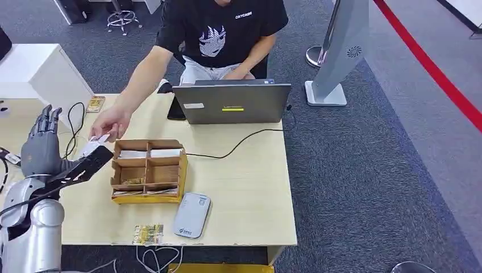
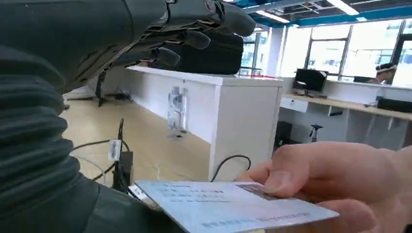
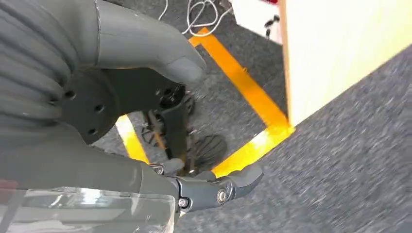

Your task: Pass the card to the sensor for recognition and then transmit it.

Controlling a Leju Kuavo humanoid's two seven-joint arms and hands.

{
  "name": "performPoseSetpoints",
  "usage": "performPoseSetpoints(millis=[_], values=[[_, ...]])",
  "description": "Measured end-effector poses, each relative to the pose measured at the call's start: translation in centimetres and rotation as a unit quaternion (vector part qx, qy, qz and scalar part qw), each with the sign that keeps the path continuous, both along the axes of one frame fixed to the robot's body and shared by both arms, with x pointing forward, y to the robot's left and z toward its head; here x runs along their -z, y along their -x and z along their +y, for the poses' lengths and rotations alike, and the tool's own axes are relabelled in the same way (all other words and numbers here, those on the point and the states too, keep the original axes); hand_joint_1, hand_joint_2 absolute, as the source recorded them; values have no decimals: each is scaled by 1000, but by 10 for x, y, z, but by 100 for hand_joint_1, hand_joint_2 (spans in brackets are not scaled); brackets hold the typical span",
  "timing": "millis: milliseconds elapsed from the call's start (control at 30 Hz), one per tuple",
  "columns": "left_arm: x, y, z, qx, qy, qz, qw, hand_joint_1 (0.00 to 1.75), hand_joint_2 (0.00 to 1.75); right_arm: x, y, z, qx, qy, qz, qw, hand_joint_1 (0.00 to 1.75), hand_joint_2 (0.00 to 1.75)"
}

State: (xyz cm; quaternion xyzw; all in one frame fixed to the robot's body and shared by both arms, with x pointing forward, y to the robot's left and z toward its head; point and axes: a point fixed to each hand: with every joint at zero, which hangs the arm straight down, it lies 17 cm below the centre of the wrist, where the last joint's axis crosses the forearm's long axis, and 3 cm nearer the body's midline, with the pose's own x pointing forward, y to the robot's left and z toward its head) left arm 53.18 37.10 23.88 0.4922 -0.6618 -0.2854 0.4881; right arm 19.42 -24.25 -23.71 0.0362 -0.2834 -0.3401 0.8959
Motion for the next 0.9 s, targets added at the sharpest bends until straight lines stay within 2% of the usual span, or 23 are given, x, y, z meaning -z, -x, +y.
performPoseSetpoints(millis=[133,167,367,633,767,900], values=[[7,-9,7,-21,-45,25,998,0,175,-10,-17,18,-49,24,-29,998,0,175],[7,-10,11,-27,-55,29,998,175,175,-12,-21,22,-62,32,-36,997,0,175],[13,-11,32,-63,-119,53,989,175,175,-28,-44,47,-143,93,-80,982,0,175],[11,-10,49,-94,-204,68,972,175,175,-56,-73,82,-236,170,-151,945,0,175],[6,-9,50,-106,-236,67,964,175,175,-67,-84,90,-262,207,-180,925,0,175],[-1,-5,36,-102,-256,51,960,175,175,-78,-94,88,-273,244,-203,908,0,175]])
